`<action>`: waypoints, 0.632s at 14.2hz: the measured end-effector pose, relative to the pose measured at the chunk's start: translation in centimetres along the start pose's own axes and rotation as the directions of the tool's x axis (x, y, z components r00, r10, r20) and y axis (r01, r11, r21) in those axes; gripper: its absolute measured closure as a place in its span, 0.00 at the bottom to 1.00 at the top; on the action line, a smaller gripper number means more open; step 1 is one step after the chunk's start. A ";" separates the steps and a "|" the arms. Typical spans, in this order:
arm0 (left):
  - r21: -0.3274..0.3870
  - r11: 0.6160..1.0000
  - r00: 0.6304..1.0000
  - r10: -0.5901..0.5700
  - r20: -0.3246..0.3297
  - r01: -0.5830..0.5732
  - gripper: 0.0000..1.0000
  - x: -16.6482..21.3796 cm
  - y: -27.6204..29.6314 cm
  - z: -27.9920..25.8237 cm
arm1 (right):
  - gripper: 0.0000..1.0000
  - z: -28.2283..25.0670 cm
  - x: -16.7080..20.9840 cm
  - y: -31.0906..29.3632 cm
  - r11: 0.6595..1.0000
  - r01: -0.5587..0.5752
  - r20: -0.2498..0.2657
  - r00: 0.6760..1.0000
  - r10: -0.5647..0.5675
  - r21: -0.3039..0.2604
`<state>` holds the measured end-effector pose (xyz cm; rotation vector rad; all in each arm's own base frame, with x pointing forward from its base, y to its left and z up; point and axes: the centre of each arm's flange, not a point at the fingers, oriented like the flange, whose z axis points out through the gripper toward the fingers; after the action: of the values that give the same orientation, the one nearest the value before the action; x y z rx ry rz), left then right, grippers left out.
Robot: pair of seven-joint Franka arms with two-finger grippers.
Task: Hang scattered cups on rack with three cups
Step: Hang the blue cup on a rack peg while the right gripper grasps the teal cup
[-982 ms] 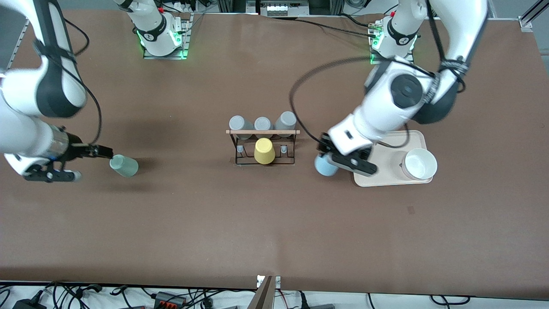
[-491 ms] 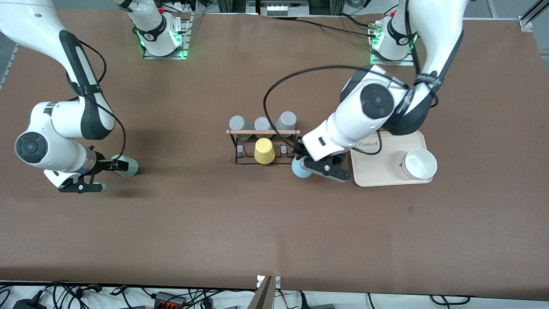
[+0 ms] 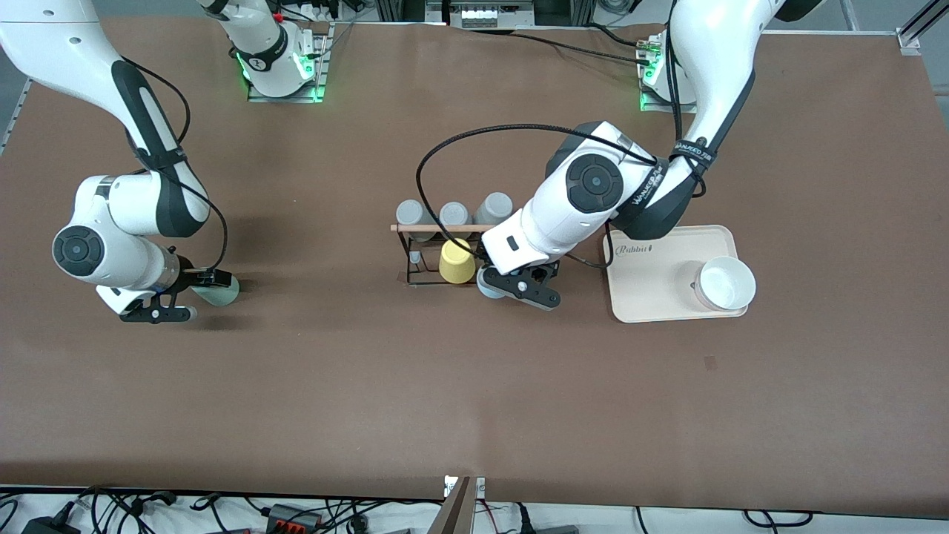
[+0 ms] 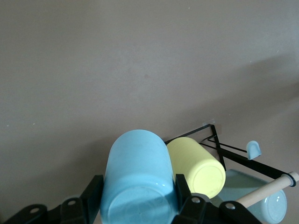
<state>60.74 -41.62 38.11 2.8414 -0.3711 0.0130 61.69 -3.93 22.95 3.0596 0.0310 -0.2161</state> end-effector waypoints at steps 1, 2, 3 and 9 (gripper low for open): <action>0.004 1.000 1.000 -0.001 0.010 0.001 0.33 0.0 -0.1 0.0 | 0.00 0.0 0.0 0.0 1.000 0.000 0.000 1.000 0.000 0.000; 0.006 1.000 1.000 -0.002 0.017 0.001 0.33 -0.1 -0.1 -0.1 | 0.00 0.0 0.0 0.0 1.000 0.000 -0.001 1.000 0.000 0.000; 0.009 1.000 1.000 -0.001 0.025 0.001 0.33 -0.2 -0.1 -0.1 | 0.04 0.0 0.0 0.0 1.000 0.001 0.000 1.000 -0.001 0.000; -0.025 1.000 0.997 -0.010 0.077 0.012 0.33 -0.9 1.0 0.0 | 0.35 -0.5 -0.1 0.1 1.000 0.014 -0.005 1.000 -0.014 -0.001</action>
<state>59.63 -42.35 38.32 2.8248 -0.3686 -0.1022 61.65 -3.97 23.42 3.0597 0.0531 -0.2090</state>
